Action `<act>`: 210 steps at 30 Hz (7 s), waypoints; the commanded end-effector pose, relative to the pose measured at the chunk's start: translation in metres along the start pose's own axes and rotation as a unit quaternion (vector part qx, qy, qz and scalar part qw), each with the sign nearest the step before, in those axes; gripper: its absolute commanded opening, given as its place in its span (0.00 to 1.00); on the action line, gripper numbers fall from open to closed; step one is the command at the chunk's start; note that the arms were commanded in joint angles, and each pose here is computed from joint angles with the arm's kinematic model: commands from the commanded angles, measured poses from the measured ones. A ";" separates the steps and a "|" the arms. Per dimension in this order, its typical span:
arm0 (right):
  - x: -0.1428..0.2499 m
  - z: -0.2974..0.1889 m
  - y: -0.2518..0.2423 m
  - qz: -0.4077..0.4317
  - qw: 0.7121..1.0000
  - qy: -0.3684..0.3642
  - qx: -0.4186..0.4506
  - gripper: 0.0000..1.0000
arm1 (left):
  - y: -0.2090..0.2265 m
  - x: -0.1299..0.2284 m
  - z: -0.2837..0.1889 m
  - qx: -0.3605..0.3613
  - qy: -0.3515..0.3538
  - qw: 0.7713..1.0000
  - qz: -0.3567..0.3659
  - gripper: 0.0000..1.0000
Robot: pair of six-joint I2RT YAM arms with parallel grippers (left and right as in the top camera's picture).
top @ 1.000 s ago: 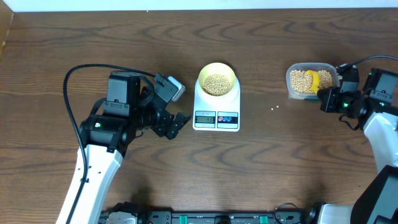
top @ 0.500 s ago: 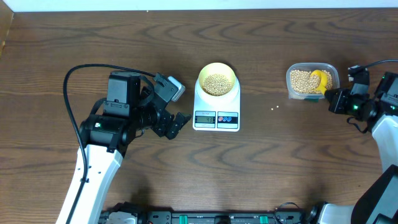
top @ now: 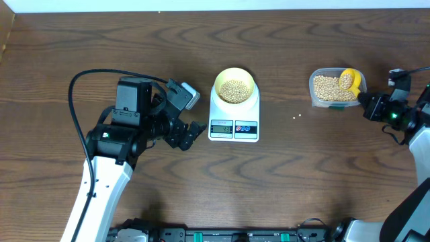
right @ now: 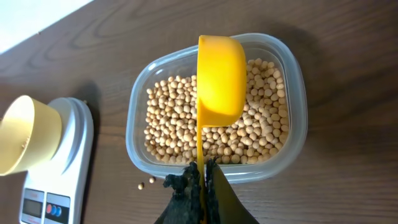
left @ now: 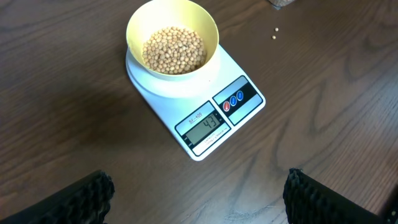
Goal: Scoop item into bowl and weigh 50g on scale
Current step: 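Drag the yellow scoop through the soybeans in the tub with the right gripper, then lift the filled scoop out of the tub and carry it left, then move the scoop over the yellow bowl and tilt it with the right gripper, then hold the tilted scoop over the bowl, letting soybeans fall in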
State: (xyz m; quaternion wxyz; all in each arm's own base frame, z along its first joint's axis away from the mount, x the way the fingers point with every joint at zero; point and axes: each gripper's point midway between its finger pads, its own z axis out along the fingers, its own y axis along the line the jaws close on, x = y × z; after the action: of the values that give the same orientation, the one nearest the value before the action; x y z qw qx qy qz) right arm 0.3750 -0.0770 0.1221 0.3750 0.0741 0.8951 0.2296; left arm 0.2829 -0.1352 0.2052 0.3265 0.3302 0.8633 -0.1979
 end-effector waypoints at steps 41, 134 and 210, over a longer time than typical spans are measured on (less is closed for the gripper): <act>-0.002 0.023 0.102 0.040 0.983 0.024 -0.177 0.01 | -0.002 0.001 0.002 0.006 0.002 1.000 0.006 0.89; 0.062 0.082 0.257 -0.185 0.960 0.062 -0.201 0.01 | -0.002 0.001 0.002 0.006 0.002 1.000 0.006 0.89; 0.061 0.083 0.256 -0.223 0.953 0.053 -0.198 0.01 | -0.002 0.001 0.002 0.006 0.002 1.000 0.006 0.89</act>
State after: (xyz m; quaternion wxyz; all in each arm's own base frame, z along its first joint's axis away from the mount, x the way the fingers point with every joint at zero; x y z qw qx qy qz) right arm 0.3796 0.1957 0.1530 0.3770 -0.2159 0.8432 0.3167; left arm 0.2829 -0.1352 0.2052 0.3265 0.3302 0.8633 -0.1979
